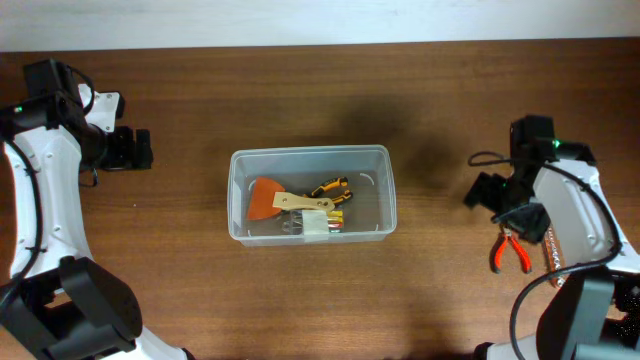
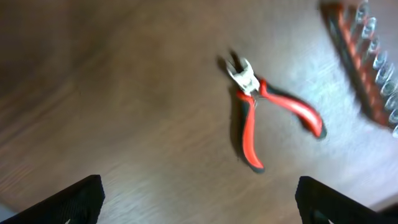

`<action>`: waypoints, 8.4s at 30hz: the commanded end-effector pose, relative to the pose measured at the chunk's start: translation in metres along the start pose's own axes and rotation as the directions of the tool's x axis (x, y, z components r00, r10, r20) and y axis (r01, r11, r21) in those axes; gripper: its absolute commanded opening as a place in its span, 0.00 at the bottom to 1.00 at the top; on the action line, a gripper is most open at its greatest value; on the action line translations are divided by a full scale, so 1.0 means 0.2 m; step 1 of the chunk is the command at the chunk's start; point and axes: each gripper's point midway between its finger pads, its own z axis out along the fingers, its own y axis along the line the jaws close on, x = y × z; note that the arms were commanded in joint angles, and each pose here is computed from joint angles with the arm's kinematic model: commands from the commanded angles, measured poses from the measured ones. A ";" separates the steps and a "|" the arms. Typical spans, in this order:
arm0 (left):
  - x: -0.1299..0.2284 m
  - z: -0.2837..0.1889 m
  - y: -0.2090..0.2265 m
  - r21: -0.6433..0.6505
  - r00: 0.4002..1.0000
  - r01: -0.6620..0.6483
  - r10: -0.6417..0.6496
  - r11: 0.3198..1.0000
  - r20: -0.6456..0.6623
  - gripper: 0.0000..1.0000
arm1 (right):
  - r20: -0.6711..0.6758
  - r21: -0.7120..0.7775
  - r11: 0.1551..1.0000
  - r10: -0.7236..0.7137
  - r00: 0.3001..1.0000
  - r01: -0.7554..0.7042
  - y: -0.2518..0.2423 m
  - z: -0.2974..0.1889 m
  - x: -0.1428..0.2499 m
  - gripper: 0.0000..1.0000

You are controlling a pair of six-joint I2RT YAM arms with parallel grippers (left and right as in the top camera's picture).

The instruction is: Pack container

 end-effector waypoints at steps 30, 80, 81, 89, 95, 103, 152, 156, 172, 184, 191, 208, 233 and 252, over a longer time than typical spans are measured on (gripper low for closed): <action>0.01 0.02 0.00 0.014 1.000 0.019 -0.019 1.000 -0.008 0.99 | 0.001 -0.011 0.968 -0.251 0.968 0.251 -0.04 0.28 0.11 0.99; 0.01 0.02 0.00 0.014 1.000 0.019 -0.019 1.000 -0.008 0.99 | -0.005 -0.050 0.957 -0.287 0.958 0.286 -0.06 0.35 0.14 0.99; 0.01 0.02 0.00 0.014 1.000 0.019 -0.019 1.000 -0.008 0.99 | -0.005 -0.050 0.957 -0.287 0.958 0.287 -0.06 0.35 0.14 0.99; 0.01 0.02 0.00 0.014 1.000 0.019 -0.019 1.000 -0.008 0.99 | 0.011 -0.048 0.967 -0.249 0.969 0.249 -0.06 0.36 0.12 0.99; 0.01 0.02 0.00 0.014 1.000 0.019 -0.019 1.000 -0.008 0.99 | -0.016 -0.005 0.983 -0.186 0.982 0.186 -0.10 0.41 0.14 0.99; 0.01 0.02 0.00 0.014 1.000 0.019 -0.019 1.000 -0.008 0.99 | -0.038 0.000 0.982 -0.187 0.982 0.187 -0.10 0.47 0.16 0.99; 0.01 0.02 0.00 0.014 1.000 0.019 -0.019 1.000 -0.008 0.99 | -0.049 -0.021 0.994 -0.104 0.993 0.103 -0.21 0.46 0.10 0.29; 0.01 0.02 0.00 0.014 1.000 0.019 -0.019 1.000 -0.008 0.99 | -0.046 -0.021 0.994 -0.104 0.994 0.103 -0.20 0.45 0.09 0.19; 0.01 0.02 0.00 0.014 1.000 0.019 -0.019 1.000 -0.008 0.99 | -0.024 -0.027 0.994 -0.105 0.994 0.104 -0.17 0.28 -0.03 0.09; 0.01 0.02 0.00 0.014 1.000 0.019 -0.019 1.000 -0.008 0.99 | 0.118 -0.044 0.933 -0.350 0.929 0.357 0.08 -0.26 -0.24 0.11; 0.01 0.02 0.00 0.014 1.000 0.019 -0.019 1.000 -0.008 0.99 | 0.309 -0.081 0.704 -0.655 0.689 0.706 0.56 -0.66 -0.12 0.15; 0.01 0.02 0.00 0.014 1.000 0.019 -0.019 1.000 -0.008 0.99 | 0.469 -0.023 0.487 -0.766 0.439 0.873 1.10 -0.82 0.28 0.23; 0.01 0.02 0.00 0.014 1.000 0.019 -0.019 1.000 -0.008 0.99 | 0.240 0.170 0.122 -0.968 0.079 0.978 0.74 -0.35 -0.37 0.99; 0.01 0.02 0.00 0.014 1.000 0.019 -0.019 1.000 -0.008 0.99 | 0.171 -0.034 -0.268 -0.951 -0.259 0.963 0.72 -0.11 -0.16 0.99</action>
